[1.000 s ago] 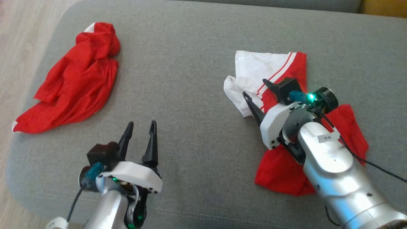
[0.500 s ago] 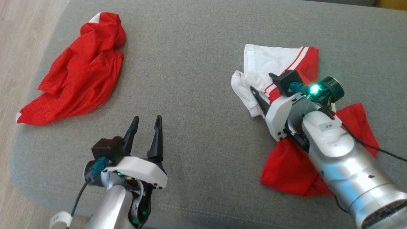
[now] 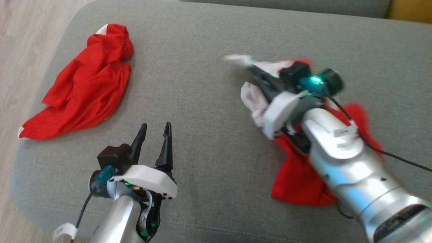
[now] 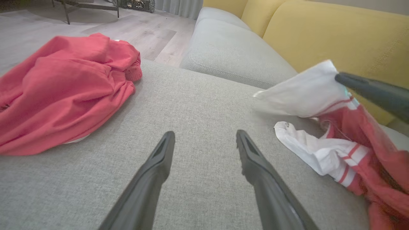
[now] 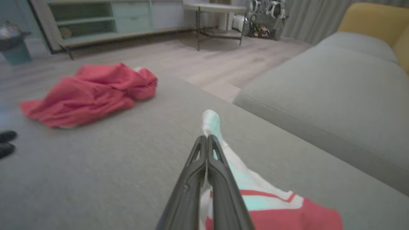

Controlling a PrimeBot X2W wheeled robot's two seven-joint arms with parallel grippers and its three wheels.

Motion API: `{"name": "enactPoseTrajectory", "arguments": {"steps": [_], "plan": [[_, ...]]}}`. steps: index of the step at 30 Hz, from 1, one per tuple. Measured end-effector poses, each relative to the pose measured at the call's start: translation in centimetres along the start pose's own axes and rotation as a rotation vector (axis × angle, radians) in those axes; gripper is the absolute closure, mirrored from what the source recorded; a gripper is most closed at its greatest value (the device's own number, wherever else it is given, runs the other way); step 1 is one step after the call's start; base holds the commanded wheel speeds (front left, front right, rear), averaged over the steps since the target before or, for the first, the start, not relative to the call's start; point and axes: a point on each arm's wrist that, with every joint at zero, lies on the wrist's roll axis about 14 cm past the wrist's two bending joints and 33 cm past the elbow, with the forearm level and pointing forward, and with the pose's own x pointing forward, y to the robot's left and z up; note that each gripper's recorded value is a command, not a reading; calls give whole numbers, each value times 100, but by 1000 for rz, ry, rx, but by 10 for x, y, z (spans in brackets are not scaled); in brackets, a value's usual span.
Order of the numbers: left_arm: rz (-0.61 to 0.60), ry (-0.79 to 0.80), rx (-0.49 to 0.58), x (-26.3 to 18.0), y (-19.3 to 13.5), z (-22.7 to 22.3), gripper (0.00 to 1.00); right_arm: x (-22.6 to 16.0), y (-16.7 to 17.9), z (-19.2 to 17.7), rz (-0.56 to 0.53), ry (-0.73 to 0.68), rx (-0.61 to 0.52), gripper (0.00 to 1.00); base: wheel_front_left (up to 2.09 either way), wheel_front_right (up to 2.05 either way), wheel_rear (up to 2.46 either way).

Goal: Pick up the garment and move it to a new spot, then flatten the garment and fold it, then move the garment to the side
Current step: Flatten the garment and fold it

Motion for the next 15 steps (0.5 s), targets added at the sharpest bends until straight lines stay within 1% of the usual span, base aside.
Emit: {"name": "enactPoseTrajectory", "arguments": {"steps": [3, 5, 7, 9, 11, 12, 15], "plan": [[-8, -11, -1, 0, -3, 4, 0, 2, 26, 41, 74, -121, 25, 100, 0, 0, 0], [-15, -17, -2, 0, -5, 6, 0, 0, 39, 75, 120, -214, 37, 100, 0, 0, 0], [-19, -20, -3, 0, -7, 6, 0, -3, 50, 106, 160, -291, 63, 100, 0, 0, 0], [-21, -17, -4, 0, -8, 5, 0, -7, 50, 128, 177, -338, 84, 100, 0, 0, 0], [-21, -9, -6, -1, -9, 2, 0, -7, 35, 136, 159, -339, 84, 100, 0, 0, 0], [-18, -4, -6, -1, -8, 0, 0, -7, 20, 135, 132, -329, 75, 100, 0, 0, 0], [-20, 4, -7, 2, -9, -2, 0, -12, -46, 127, -4, -287, 57, 100, 0, 0, 0]]}}
